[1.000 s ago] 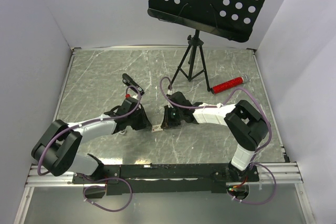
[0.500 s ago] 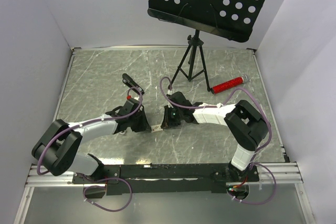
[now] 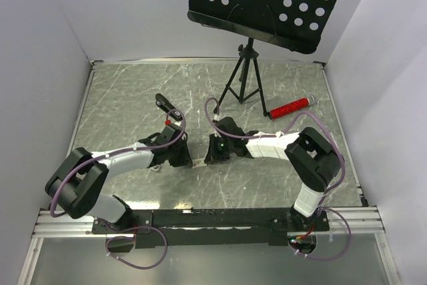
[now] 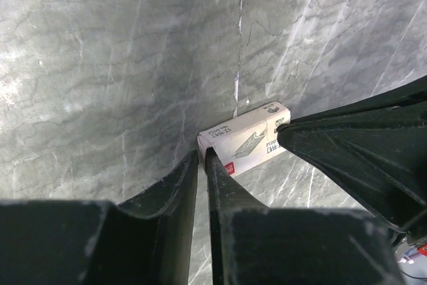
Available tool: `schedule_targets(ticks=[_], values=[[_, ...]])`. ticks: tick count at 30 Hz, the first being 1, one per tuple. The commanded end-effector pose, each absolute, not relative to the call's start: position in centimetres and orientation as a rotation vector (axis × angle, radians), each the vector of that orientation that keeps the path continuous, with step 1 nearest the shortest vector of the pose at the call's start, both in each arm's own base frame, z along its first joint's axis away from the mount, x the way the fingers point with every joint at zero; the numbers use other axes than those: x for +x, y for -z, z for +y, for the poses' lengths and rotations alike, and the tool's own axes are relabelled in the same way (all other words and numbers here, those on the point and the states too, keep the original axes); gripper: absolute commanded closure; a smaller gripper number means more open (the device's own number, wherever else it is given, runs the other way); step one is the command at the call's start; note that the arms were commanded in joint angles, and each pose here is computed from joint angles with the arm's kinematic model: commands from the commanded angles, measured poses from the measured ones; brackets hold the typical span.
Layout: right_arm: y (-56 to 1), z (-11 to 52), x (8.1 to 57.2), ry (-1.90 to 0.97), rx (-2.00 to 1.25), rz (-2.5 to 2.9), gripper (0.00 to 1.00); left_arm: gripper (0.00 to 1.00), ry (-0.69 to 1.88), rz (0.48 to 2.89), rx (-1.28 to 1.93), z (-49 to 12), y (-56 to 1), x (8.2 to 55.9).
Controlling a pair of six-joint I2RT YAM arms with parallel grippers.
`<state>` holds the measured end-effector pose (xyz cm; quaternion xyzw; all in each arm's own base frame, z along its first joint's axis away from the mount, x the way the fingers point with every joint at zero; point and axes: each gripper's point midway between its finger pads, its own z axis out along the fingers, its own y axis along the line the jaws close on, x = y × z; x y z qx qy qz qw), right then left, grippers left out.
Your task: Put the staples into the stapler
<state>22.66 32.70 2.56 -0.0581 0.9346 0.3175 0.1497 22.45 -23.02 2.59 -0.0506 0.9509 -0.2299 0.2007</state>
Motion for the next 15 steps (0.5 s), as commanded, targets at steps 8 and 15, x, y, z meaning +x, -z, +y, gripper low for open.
schedule_targets(ticks=[8,15], values=[[-3.6,33.3,22.7,-1.035,-0.131,2.629,0.97,0.99,0.666,2.624,-0.105,-24.3,-3.6,23.5],[-3.8,31.4,23.4,-0.966,-0.095,2.62,1.0,0.99,0.634,2.611,-0.107,-24.3,-3.9,24.3]])
